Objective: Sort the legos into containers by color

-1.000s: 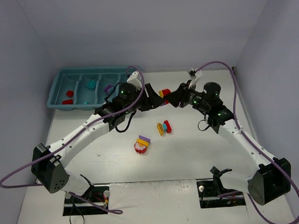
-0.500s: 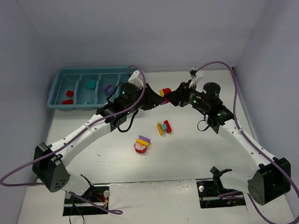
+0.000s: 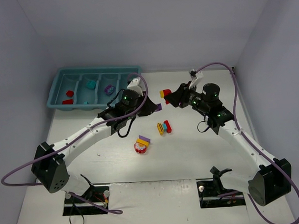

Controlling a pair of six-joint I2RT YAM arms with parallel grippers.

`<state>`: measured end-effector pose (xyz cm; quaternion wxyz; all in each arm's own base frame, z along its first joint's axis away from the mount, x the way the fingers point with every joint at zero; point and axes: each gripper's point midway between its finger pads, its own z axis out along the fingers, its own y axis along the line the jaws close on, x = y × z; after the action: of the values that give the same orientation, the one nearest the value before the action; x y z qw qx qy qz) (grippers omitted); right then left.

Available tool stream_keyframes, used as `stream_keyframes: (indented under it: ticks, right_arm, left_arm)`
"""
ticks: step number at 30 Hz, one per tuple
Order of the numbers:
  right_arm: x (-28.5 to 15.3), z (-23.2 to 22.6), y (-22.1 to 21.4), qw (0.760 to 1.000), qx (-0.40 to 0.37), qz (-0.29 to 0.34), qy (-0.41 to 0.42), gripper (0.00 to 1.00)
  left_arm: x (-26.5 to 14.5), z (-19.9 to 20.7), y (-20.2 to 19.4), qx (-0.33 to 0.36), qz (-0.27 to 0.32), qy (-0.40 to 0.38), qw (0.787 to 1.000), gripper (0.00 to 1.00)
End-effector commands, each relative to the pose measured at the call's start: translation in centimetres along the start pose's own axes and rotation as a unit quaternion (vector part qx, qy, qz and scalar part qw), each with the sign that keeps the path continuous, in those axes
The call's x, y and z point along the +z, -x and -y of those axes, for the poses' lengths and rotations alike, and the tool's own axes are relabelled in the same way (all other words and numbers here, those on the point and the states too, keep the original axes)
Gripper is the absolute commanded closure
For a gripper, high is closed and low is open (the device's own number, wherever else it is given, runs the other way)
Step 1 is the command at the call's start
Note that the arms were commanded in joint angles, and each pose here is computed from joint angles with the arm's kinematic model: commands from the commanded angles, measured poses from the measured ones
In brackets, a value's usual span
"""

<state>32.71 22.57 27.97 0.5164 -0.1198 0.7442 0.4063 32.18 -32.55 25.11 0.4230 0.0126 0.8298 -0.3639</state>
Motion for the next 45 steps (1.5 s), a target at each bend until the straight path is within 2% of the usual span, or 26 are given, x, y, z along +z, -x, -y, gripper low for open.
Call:
stream_keyframes:
  ticks: [1,5,8,14,20,22,23,26,35,36,37,39,40,44,45]
  right_arm:
    - [-0.7,-2.4,4.0,0.996,-0.037,0.069,0.029,1.00]
    - [-0.6,-2.2,3.9,0.997,-0.038,0.068,0.027,1.00]
    - [-0.7,-1.9,3.7,0.997,-0.046,0.066,0.019,1.00]
    - [-1.3,-1.3,2.5,0.997,-0.054,0.052,0.005,1.00]
    - [-1.7,-0.7,1.3,0.998,-0.057,0.035,-0.005,1.00]
    - [-1.6,-0.4,0.9,0.998,-0.057,0.030,-0.007,1.00]
    - [-1.6,-0.3,0.6,0.998,-0.059,0.025,-0.007,1.00]
    - [-1.5,-0.1,-0.1,0.998,-0.059,0.012,-0.006,1.00]
    - [-1.3,0.1,-1.3,0.998,-0.061,-0.008,-0.001,1.00]
    - [-1.3,0.1,-1.4,0.998,-0.060,-0.010,0.000,1.00]
    - [-1.2,0.1,-1.5,0.998,-0.060,-0.013,0.000,1.00]
    - [-1.2,0.1,-1.7,0.998,-0.059,-0.017,0.003,1.00]
    - [-1.0,0.1,-1.9,0.998,-0.060,-0.022,0.006,1.00]
    - [-0.7,0.2,-2.1,0.997,-0.064,-0.030,0.010,1.00]
    - [-0.5,0.3,-2.2,0.997,-0.067,-0.033,0.012,1.00]
  left_arm:
    - [-1.2,-0.6,1.7,0.020,0.030,0.016,0.999,1.00]
    - [-1.9,-1.2,1.6,0.025,0.029,0.026,0.999,1.00]
    - [-2.6,-2.5,3.0,0.030,0.046,0.050,0.997,1.00]
    - [-3.7,-8.0,9.5,0.020,0.093,0.121,0.988,1.00]
    - [-4.5,-14.1,16.2,0.045,0.143,0.209,0.966,1.00]
    - [-3.6,-17.6,17.4,0.052,0.138,0.242,0.959,1.00]
    - [-3.6,-18.0,19.0,0.064,0.148,0.246,0.956,1.00]
    - [-0.8,-22.1,20.5,0.067,0.134,0.276,0.949,1.00]
    - [4.5,-29.0,23.5,0.077,0.100,0.311,0.942,1.00]
    - [4.5,-28.9,24.5,0.080,0.108,0.310,0.941,0.99]
    - [4.8,-29.1,24.6,0.081,0.106,0.307,0.942,0.86]
    - [5.4,-30.3,24.2,0.078,0.093,0.309,0.943,0.70]
    - [5.4,-30.2,24.7,0.080,0.096,0.304,0.944,0.57]
    - [5.0,-29.7,24.7,0.089,0.086,0.293,0.948,0.34]
    - [4.7,-29.2,24.8,0.090,0.085,0.287,0.950,0.31]
